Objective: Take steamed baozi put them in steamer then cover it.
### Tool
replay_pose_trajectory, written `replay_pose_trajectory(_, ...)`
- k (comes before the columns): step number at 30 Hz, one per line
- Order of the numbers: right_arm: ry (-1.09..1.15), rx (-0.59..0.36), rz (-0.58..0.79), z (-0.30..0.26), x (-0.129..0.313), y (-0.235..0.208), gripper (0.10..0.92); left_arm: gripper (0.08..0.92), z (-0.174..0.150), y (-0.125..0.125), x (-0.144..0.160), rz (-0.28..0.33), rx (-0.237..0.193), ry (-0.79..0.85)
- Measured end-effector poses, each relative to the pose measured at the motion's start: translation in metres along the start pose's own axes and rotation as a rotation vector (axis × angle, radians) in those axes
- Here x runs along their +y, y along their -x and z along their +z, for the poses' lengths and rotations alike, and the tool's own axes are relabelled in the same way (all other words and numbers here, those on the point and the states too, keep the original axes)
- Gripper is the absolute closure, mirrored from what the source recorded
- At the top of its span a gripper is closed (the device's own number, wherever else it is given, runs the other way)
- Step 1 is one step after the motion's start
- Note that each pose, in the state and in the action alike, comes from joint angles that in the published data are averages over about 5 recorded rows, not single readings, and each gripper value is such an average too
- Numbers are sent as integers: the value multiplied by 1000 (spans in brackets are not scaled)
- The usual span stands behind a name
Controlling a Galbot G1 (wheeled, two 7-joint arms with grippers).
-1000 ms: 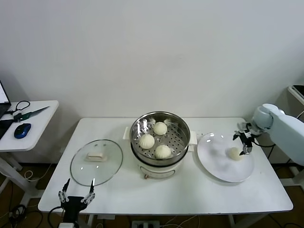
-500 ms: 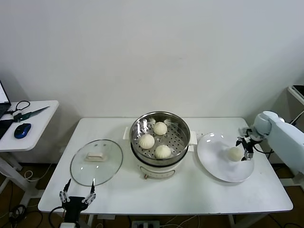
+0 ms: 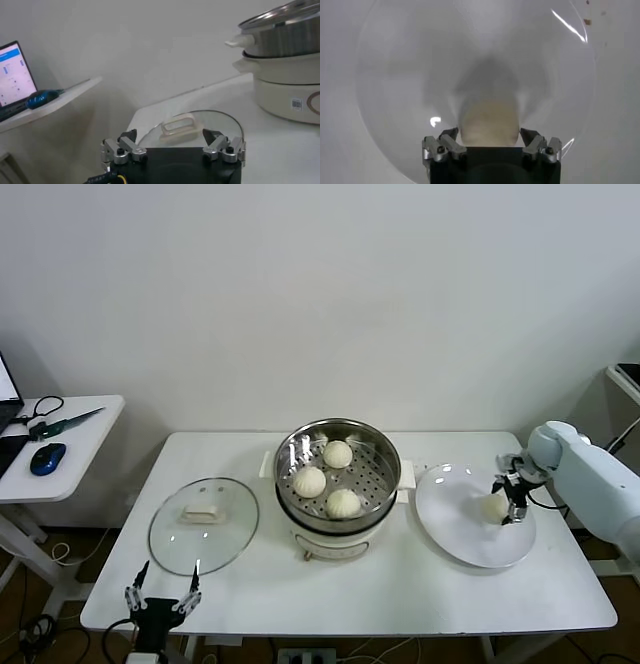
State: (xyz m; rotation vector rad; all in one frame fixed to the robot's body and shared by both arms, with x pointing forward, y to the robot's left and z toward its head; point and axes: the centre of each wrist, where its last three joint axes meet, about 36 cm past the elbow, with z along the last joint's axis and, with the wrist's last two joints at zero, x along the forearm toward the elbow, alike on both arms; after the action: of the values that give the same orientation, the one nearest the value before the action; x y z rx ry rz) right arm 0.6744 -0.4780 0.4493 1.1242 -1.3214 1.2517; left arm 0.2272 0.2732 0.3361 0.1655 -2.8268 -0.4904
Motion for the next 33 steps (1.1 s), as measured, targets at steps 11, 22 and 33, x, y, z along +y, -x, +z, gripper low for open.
replay_pose_trajectory(11,4,-12,4,3,-3,-7,309,177,0,-2,0,-1,0,-1)
replay_pose_trajectory(22,21,-70,49,-7,-19,-50,326,177,-4,-6,-3,5,-6,-13)
replay_pose_trajectory(33,-13,-235,152,-85,-61,-161,319,177,-15,-10,-9,28,-28,-40)
